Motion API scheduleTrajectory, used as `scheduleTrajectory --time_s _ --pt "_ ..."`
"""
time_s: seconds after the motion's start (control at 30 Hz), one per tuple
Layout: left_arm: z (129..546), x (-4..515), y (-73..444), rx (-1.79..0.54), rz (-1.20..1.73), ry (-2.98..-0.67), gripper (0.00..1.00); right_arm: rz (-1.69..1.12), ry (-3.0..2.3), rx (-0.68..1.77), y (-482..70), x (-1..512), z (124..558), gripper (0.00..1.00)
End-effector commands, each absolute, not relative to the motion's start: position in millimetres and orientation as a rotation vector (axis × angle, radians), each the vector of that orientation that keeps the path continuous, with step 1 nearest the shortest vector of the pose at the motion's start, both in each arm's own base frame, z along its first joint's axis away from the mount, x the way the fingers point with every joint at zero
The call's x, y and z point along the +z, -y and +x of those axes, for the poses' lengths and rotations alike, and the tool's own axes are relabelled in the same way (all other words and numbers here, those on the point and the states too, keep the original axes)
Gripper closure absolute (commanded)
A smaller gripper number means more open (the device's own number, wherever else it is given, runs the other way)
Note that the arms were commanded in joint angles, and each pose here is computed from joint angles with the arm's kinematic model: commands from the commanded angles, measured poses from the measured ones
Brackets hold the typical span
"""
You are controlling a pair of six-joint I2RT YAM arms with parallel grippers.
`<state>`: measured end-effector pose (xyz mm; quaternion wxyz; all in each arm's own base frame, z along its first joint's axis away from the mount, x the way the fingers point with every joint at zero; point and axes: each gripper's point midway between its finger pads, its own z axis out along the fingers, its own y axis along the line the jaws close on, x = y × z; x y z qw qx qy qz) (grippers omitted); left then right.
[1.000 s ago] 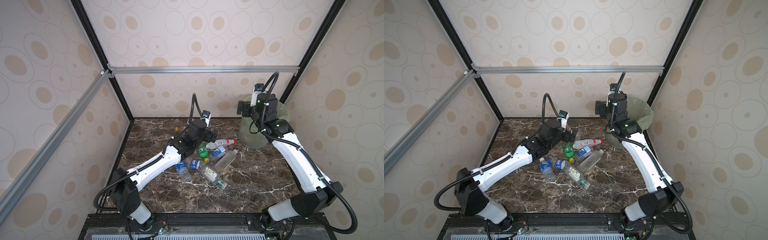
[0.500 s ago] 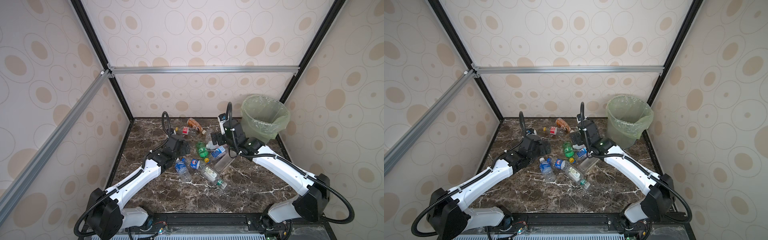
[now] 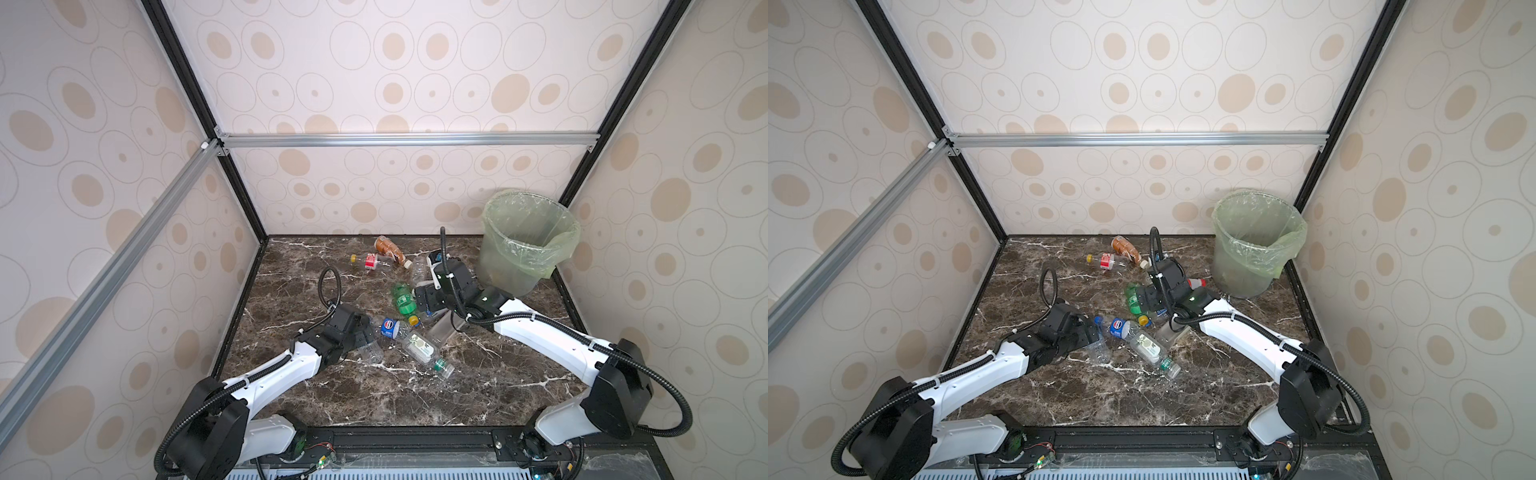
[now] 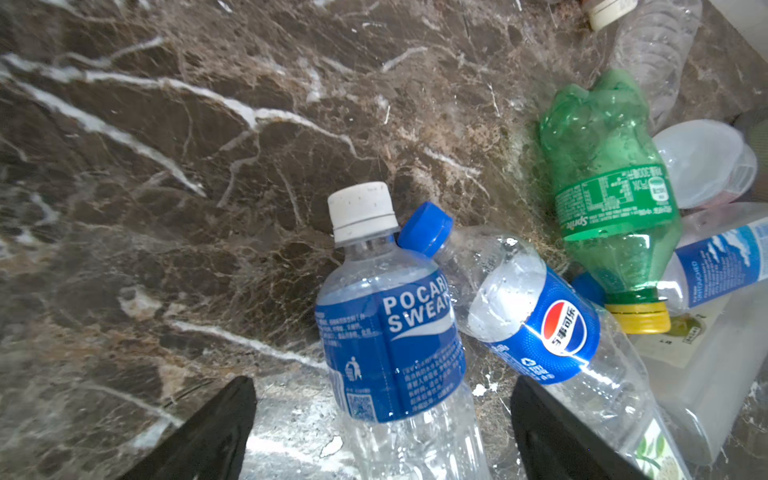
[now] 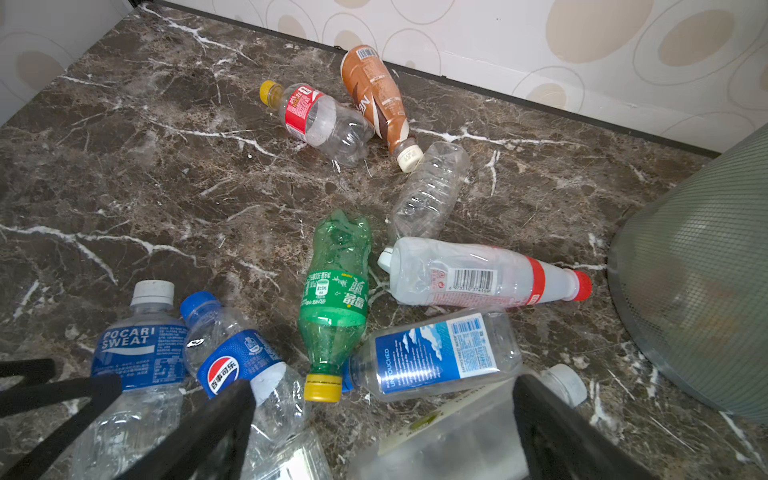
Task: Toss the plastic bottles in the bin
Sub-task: 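Withdraw the right gripper from the wastebasket while the left gripper repositions, then grasp the blue Pocari Sweat bottle with the left gripper and lift it upright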
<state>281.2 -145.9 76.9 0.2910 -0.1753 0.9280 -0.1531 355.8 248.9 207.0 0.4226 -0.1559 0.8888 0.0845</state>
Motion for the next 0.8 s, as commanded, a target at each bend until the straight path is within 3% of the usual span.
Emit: scheduleTrajectory --time_s 0.0,0.37,0.63,0.77 --pt "289 78 158 -0.522 -0.513 -2.435 0.05 -0.386 -2.232 0.240 -254 205 353 0.00" --pt "292 54 162 -0.496 -0.475 -2.485 0.16 -0.386 -2.229 0.209 -250 208 355 0.00" --pt "290 48 158 -0.497 -0.463 -2.484 0.36 -0.381 -2.223 0.195 -248 210 356 0.00" --pt "287 42 158 -0.500 -0.454 -2.491 0.37 -0.365 -2.228 0.200 -247 209 356 0.00"
